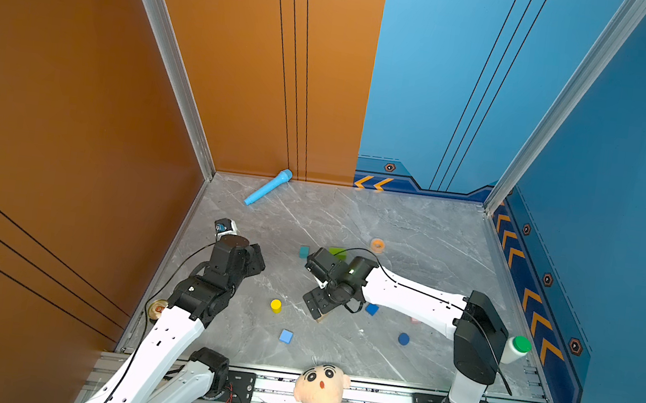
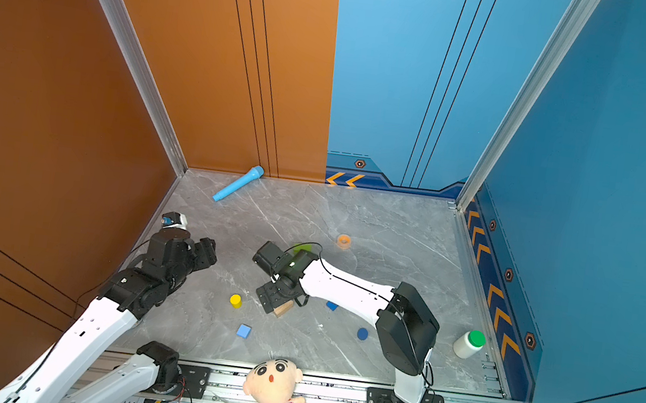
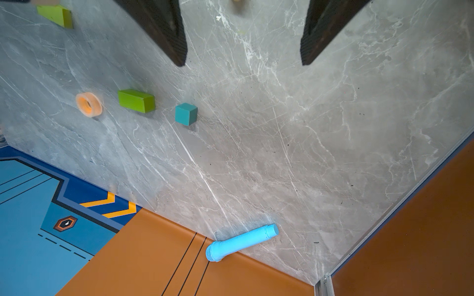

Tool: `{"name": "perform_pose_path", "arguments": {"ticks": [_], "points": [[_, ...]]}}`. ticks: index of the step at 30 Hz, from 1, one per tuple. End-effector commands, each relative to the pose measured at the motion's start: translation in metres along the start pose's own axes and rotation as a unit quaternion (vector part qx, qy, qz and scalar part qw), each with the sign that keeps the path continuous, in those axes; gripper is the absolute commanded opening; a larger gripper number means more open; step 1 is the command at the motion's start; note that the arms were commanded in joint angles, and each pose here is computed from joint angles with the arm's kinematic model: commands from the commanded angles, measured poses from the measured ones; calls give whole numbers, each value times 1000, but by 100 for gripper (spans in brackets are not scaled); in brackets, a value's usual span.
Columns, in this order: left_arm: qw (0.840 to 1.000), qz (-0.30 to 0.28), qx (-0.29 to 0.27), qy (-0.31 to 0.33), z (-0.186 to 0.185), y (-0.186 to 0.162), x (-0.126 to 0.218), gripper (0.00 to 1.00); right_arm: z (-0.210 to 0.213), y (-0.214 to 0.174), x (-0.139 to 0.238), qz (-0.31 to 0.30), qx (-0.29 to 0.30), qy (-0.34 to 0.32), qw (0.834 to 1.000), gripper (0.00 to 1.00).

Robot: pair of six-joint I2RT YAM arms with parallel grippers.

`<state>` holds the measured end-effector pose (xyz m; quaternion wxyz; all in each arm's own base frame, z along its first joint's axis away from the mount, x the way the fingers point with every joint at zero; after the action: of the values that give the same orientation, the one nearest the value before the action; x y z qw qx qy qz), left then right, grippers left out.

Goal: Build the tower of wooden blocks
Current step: 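Move the right gripper over the tan wooden block, then close the right gripper on the tan wooden block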

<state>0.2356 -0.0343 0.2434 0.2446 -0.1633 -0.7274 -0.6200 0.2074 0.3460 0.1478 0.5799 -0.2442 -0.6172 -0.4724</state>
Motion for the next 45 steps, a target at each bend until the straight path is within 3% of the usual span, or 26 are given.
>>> {"name": "perform_pose_path", "arguments": {"ticks": [1, 31, 45], "points": [[1000, 6, -9, 14, 4, -7, 5, 72, -1, -8, 0, 1, 10, 2, 1000, 99], [1000, 2, -16, 20, 5, -12, 12, 72, 0, -6, -57, 30, 23, -28, 999, 98], [999, 6, -20, 27, 6, -14, 9, 72, -3, -12, -69, 48, 14, -28, 998, 79]]}}
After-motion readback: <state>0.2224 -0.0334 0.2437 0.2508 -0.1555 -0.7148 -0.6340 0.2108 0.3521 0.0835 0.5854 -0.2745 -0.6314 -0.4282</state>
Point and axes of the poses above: each gripper's point midway between its finger pads, its own x axis back along the fingers, its own z axis along the line the jaws close on, y = z × x, the point moved 5 cm from there along x, back along the fingers, and after that the axes turned 12 degrees about -x, right-handed, at the moved point
